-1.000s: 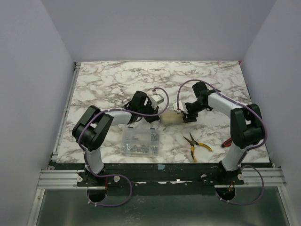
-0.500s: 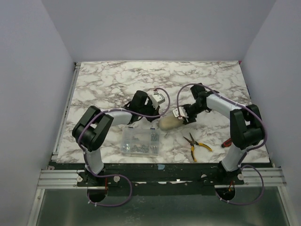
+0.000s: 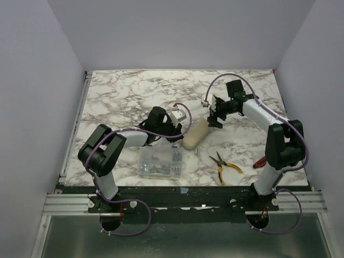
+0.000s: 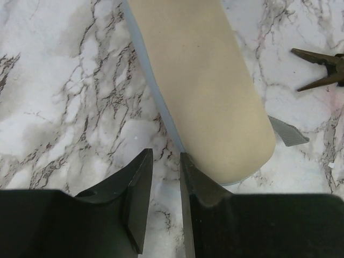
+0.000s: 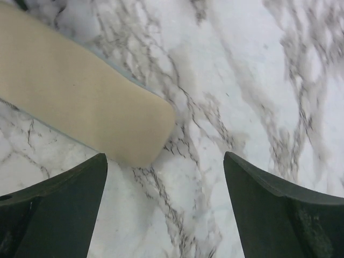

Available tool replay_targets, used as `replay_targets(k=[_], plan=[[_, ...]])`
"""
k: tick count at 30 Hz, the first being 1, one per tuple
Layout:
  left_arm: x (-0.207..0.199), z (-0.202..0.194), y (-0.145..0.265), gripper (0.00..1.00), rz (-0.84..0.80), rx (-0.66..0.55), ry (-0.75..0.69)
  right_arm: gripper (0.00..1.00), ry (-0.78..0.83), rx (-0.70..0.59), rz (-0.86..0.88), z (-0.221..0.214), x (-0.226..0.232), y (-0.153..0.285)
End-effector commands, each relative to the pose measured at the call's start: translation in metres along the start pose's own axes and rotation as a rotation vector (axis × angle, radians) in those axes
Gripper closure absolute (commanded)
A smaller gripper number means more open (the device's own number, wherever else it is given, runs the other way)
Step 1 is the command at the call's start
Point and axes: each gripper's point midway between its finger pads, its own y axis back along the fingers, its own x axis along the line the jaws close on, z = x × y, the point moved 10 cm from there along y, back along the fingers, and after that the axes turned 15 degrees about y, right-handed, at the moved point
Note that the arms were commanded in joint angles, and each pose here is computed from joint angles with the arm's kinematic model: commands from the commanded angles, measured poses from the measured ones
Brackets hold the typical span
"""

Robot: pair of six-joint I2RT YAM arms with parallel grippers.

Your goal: Open the umbrella

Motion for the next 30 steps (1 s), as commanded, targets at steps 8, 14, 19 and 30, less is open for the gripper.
replay_targets(k=[8, 14, 19, 30], plan=[[-0.029, 0.013, -0.021, 0.68, -0.091, 0.009, -0.085, 0.07, -0.882, 0.051, -0.136, 0.012, 0.010, 0.057], [-0.034, 0.013, -0.019, 0.61, -0.097, 0.015, -0.101, 0.07, -1.182, -0.008, -0.001, 0.022, 0.033, 0.046], [-0.036, 0.005, -0.015, 0.59, -0.092, 0.030, -0.122, 0.07, -1.313, -0.032, 0.027, 0.017, 0.038, 0.028], [-0.041, 0.025, -0.053, 0.64, -0.068, 0.032, -0.041, 0.23, -1.486, -0.018, 0.159, 0.001, 0.072, -0.006]])
